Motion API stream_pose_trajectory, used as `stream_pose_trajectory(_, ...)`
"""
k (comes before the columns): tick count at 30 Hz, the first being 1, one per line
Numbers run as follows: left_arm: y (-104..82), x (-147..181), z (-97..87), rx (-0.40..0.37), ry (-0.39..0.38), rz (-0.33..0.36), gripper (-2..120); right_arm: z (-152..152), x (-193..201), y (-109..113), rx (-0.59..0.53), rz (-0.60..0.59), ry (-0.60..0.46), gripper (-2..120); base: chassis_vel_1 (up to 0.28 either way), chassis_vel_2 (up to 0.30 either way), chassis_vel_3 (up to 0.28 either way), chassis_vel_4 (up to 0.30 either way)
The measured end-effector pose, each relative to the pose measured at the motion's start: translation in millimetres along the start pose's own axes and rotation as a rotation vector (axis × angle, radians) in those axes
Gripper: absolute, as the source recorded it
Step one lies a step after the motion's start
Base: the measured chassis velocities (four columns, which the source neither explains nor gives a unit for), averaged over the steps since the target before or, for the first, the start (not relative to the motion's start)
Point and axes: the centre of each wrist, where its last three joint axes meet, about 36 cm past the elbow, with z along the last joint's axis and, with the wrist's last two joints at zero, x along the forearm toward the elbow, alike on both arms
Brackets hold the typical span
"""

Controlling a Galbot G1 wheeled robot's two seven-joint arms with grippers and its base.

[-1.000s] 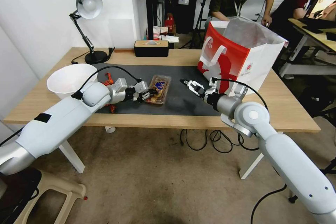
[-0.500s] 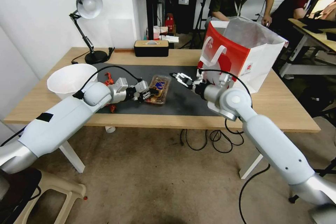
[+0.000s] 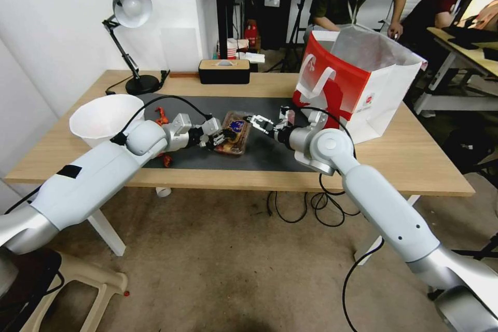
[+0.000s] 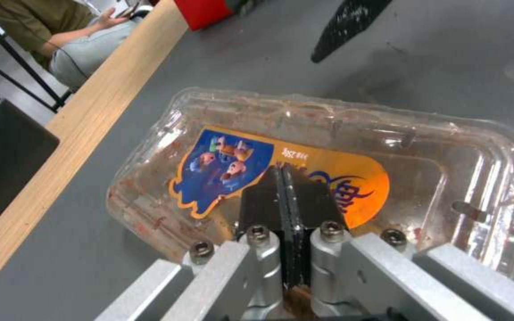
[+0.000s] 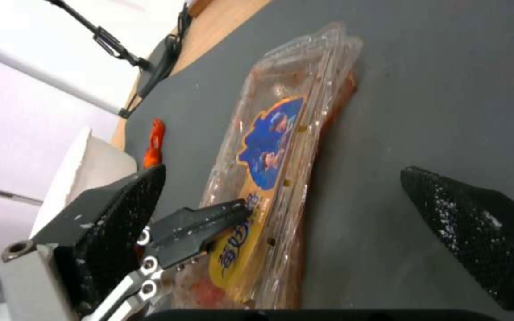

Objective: Close the disposable takeout box, then place it into the delivery bag.

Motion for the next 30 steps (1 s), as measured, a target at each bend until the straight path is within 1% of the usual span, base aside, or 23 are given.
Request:
stream_pose_trajectory(7,1.2,0,-0.2,-0.001,-0.001,-0.001,0,1,-12,4,-0.011,0.007,0.008,100,0.0,0.0,0.0,0.0)
stream_pose_trajectory(10,1.3,-2,-0.9,-0.002,-0.003,0.001,0,3,-20,7,-0.009,0.022,0.018,100,0.0,0.0,0.0,0.0)
stream_pose_trajectory(18,1.1,-3,-1.8,-0.002,-0.009,0.004,0,2,-32,20,-0.026,0.002,0.021,100,0.0,0.0,0.0,0.0)
stream_pose_trajectory(29,2.9,-7,-2.9,0.0,-0.016,0.005,0,0,-45,21,-0.043,0.012,0.034,100,0.0,0.0,0.0,0.0)
stream_pose_trajectory(30,2.8,-8,-3.1,0.0,-0.017,0.006,0,0,-46,21,-0.046,0.014,0.038,98,0.0,0.0,0.0,0.0)
